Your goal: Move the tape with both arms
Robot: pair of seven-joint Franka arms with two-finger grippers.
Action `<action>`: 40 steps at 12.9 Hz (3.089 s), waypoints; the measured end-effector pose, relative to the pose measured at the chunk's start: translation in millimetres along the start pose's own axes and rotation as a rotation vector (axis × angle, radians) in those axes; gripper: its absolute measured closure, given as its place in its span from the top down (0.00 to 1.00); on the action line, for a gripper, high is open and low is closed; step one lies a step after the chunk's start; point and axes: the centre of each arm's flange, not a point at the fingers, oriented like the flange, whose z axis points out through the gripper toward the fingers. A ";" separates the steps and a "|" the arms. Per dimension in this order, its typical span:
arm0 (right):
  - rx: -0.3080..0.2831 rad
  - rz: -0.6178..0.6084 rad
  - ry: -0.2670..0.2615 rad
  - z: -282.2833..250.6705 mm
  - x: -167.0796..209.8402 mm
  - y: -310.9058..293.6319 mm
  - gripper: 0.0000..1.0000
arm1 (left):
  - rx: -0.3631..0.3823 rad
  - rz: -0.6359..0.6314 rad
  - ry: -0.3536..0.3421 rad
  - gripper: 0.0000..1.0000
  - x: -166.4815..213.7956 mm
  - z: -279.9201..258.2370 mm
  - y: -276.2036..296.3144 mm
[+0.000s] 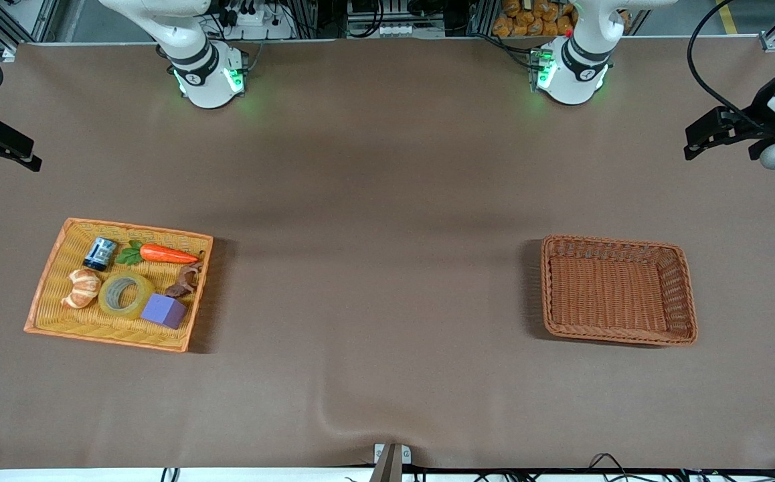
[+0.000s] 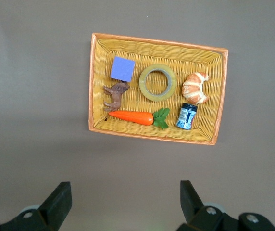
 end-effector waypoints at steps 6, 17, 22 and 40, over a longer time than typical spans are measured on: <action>0.011 0.046 -0.070 82.8 49.1 31.6 1.00 | 0.000 0.000 -0.001 1.00 0.2 0.6 0.0; 0.016 0.085 -0.080 140.0 80.0 59.5 1.00 | 0.000 0.001 -0.010 1.00 3.1 5.2 0.5; 0.021 0.145 -0.068 219.4 110.6 103.7 1.00 | 0.001 0.002 -0.014 1.00 4.6 7.4 1.0; 0.004 0.113 -0.092 415.3 134.2 103.2 1.00 | 0.001 0.002 -0.016 1.00 5.2 8.5 1.4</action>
